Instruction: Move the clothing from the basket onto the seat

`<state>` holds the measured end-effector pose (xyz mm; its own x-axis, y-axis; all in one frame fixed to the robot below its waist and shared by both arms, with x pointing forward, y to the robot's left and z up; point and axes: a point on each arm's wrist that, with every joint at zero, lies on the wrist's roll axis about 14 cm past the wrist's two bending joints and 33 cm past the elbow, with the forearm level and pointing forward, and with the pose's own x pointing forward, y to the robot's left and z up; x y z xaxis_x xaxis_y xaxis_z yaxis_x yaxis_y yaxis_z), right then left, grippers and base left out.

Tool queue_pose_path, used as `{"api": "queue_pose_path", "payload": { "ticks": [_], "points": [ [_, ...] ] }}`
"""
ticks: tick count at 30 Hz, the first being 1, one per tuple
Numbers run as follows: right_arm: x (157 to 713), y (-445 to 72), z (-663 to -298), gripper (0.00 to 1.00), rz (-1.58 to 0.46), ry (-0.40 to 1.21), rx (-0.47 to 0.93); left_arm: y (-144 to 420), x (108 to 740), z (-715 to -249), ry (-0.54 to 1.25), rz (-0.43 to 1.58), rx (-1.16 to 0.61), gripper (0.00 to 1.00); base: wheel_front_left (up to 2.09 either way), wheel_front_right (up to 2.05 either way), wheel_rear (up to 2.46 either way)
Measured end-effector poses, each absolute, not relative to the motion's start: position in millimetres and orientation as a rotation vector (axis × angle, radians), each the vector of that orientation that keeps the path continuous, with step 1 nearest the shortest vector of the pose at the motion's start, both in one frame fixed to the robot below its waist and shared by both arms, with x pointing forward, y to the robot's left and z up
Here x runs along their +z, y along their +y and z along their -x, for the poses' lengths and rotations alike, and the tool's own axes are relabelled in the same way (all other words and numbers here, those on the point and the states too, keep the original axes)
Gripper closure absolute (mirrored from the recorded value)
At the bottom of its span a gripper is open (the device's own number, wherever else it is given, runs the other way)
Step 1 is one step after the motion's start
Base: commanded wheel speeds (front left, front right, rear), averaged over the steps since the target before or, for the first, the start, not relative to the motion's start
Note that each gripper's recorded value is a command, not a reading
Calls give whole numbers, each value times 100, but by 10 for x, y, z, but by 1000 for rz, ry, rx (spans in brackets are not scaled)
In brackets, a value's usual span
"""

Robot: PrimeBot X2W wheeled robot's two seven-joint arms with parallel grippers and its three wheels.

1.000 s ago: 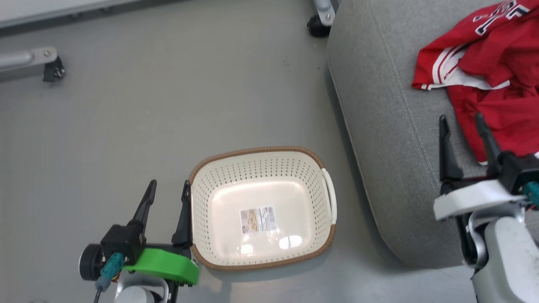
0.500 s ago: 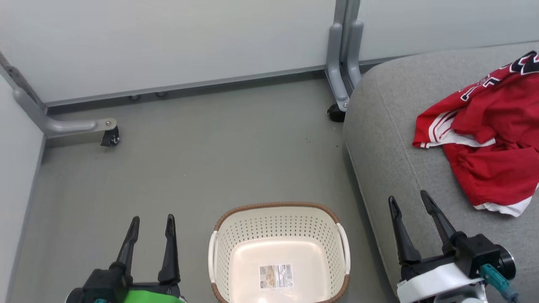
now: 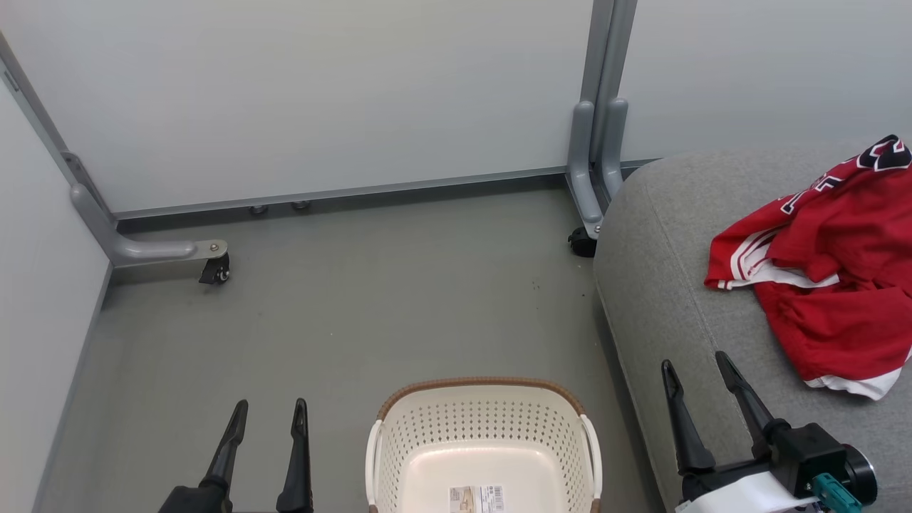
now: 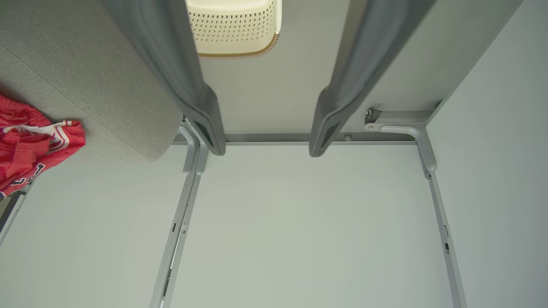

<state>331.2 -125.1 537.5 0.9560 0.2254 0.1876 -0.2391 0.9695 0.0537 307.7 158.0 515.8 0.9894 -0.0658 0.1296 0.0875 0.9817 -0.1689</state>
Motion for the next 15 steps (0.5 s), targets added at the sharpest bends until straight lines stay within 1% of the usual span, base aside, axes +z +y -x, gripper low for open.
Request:
{"api": "queue_pose_path", "payload": {
  "ticks": [6,7,12,15],
  "points": [
    [5378,-1209,-3276,0,-75,-183,249,1597,5158,-3047,-127,171,-72,0,0,0,0],
    [5362,-1207,-3274,100,-75,-178,249,1597,5142,-3045,-122,168,-71,100,0,0,0],
    [5175,-1213,-3235,100,-90,-117,242,1601,4987,-3020,-73,176,-65,100,0,0,0],
    [5142,-1246,-3238,100,-145,-99,227,1626,4952,-3026,-55,231,-50,100,0,0,0]
  ]
}}
